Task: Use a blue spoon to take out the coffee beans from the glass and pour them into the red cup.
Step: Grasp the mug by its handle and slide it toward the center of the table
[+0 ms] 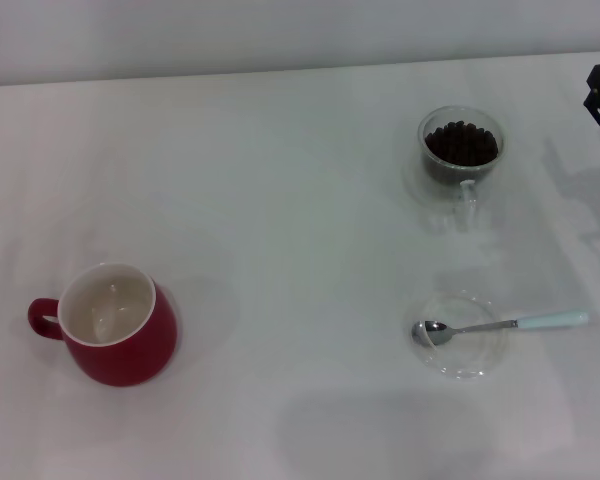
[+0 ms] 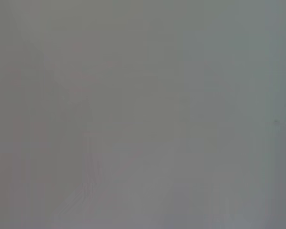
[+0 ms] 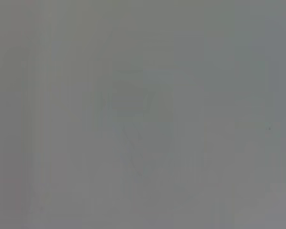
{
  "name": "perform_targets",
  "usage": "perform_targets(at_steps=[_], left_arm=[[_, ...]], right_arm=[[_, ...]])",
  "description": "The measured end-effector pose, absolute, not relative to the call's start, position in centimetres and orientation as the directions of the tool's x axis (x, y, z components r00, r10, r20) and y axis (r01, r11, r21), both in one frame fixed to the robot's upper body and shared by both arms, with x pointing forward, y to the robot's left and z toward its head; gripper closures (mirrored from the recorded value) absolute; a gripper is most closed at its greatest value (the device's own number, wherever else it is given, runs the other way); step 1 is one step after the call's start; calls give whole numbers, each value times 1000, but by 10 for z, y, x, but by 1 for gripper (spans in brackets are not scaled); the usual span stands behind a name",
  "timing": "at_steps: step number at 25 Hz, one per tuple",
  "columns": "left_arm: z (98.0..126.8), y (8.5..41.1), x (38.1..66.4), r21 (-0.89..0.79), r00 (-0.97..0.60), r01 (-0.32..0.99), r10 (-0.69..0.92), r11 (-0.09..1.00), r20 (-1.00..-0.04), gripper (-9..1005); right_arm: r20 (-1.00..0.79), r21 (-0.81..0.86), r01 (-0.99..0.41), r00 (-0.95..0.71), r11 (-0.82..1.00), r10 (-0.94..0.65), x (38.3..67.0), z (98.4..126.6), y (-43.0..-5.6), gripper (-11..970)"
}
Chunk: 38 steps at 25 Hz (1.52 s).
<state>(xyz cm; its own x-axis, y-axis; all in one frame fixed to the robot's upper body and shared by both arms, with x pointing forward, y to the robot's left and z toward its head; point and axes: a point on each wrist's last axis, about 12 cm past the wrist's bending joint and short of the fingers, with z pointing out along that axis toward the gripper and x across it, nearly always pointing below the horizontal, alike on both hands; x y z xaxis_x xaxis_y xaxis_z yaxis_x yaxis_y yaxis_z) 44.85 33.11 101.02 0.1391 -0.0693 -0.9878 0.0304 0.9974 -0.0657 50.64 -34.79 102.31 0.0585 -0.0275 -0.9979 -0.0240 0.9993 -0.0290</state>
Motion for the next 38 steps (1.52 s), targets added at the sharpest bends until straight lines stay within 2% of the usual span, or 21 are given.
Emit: perform_targets(at_steps=[14,25,33,38], left_arm=[[1005,332,437,-64,116,29,-67,998,-991,138],[992,337,390,-29,55,33,-31,999,-998,140],[980,326,374,185,-6,179,189,966,-982,141],[979,320,376,227,1,245,234,943,-972,142]], right_arm=[[-998,-32,-23,56,999,-31,505,1022,-349,133],[-997,-36,-22,65,999,-34,509,1025,-350,133],[-997,-45,-29,70,999,-43,514,1027,-348,134],[-996,-50,-33,72,998,-47,514,1027,-346,134]])
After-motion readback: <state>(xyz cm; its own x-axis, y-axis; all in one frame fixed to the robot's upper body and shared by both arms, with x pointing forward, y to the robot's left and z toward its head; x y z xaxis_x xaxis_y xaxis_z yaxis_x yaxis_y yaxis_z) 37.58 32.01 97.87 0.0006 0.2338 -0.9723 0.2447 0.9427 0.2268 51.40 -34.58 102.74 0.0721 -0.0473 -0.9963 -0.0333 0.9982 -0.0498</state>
